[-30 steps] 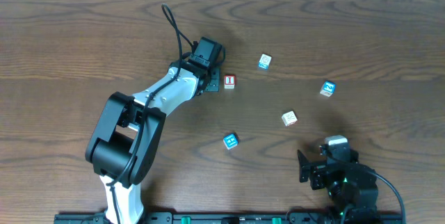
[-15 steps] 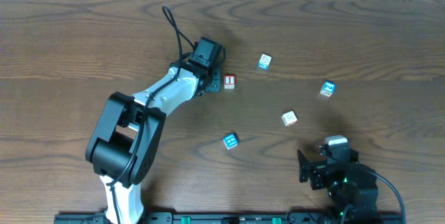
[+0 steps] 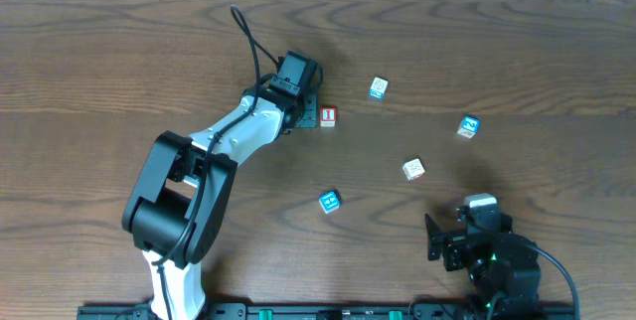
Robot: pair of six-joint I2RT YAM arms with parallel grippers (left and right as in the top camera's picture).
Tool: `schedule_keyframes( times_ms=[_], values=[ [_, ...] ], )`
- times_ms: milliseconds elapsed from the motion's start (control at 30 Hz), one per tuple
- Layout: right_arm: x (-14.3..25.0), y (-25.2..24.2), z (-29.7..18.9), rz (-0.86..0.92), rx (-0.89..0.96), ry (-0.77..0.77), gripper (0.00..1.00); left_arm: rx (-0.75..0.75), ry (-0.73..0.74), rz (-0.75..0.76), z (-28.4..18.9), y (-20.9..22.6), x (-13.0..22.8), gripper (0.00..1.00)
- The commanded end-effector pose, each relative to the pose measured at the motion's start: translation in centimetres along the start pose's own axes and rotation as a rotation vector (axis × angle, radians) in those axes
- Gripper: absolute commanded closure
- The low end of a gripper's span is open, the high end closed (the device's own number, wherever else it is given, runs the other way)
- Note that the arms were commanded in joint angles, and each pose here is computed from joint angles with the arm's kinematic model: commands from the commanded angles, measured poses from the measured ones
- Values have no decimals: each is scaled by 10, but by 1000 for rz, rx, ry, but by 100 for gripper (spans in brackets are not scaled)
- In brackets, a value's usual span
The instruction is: Spell out Ai2
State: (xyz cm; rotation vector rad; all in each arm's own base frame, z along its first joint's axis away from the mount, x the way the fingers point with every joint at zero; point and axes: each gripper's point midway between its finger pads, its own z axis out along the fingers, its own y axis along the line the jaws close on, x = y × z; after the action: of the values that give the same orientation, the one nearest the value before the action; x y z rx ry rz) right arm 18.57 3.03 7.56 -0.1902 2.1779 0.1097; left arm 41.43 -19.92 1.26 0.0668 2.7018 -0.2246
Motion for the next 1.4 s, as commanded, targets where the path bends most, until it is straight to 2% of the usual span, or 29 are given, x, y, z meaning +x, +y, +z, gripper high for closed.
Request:
schedule_keyframes(
  times_ms=[0, 800, 933, 1100, 1233, 1300, 1333, 1367],
  values=[
    [2, 0, 2, 3, 0, 2, 1, 2, 9, 0, 3, 0, 2, 94],
    [2, 0, 2, 3, 0, 2, 1, 46, 12, 0, 3, -8, 2, 94],
    [2, 0, 2, 3, 0, 2, 1, -13, -4, -3, -1, 4, -2, 94],
    [2, 0, 2, 3, 0, 2, 1, -102, -115, 29, -49, 23, -44, 94],
    [2, 0, 2, 3, 0, 2, 1, -99, -284, 26, -144, 27, -101, 94],
    [2, 0, 2, 3, 0, 2, 1, -115, -380, 18, -195, 35, -121, 70],
    [2, 0, 2, 3, 0, 2, 1, -124, -416, 7, -214, 40, -126, 48],
    [2, 0, 2, 3, 0, 2, 1, -134, -460, 1, -240, 45, -131, 30]
  ],
)
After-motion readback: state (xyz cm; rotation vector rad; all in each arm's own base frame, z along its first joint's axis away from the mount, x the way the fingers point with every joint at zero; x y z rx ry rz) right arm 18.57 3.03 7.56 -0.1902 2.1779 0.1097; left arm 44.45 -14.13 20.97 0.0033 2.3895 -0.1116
